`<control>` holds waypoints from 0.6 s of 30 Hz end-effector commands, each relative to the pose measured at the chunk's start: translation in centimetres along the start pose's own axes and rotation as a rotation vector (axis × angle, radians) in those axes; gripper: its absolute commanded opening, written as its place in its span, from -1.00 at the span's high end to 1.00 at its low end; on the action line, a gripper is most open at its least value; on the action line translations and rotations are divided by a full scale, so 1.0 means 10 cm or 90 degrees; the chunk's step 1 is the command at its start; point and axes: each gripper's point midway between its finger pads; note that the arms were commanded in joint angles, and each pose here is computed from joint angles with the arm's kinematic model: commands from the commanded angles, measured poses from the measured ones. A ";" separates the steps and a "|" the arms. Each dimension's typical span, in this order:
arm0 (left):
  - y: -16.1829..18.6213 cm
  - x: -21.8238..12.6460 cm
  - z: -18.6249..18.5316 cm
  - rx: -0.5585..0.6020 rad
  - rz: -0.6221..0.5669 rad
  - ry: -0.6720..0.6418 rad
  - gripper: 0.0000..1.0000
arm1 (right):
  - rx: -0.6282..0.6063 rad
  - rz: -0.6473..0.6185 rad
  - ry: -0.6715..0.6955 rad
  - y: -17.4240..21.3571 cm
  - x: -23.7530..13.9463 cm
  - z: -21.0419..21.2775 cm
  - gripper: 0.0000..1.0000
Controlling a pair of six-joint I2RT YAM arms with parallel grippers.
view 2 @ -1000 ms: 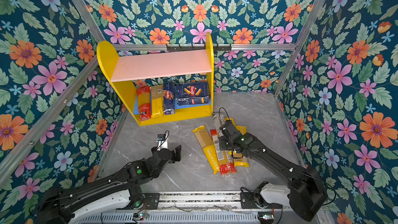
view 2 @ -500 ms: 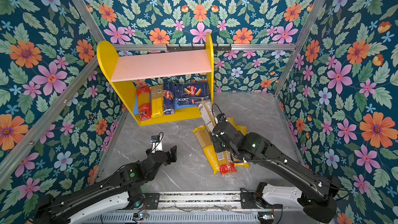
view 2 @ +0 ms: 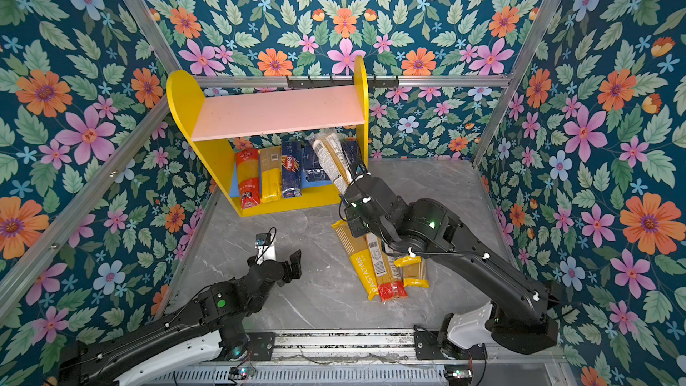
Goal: Place and organize the pasta boxes and bags onto the shelf
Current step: 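Carry the white-labelled bag upright with the right gripper up to the pink shelf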
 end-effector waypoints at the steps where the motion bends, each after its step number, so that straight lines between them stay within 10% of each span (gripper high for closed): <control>1: -0.07 -0.01 0.02 0.030 -0.013 -0.019 -1.00 | -0.047 -0.079 0.065 -0.50 -0.04 -0.13 0.49; 18: -0.19 0.00 -0.01 0.054 -0.036 -0.044 -1.00 | -0.062 -0.182 0.187 -1.57 0.63 -0.90 0.41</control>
Point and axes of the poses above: each gripper's point midway between its finger pads, its own x axis out along the fingers, its own z axis along the line the jaws close on, y = z × x, and after that the axes turned 13 degrees about -x, right-handed
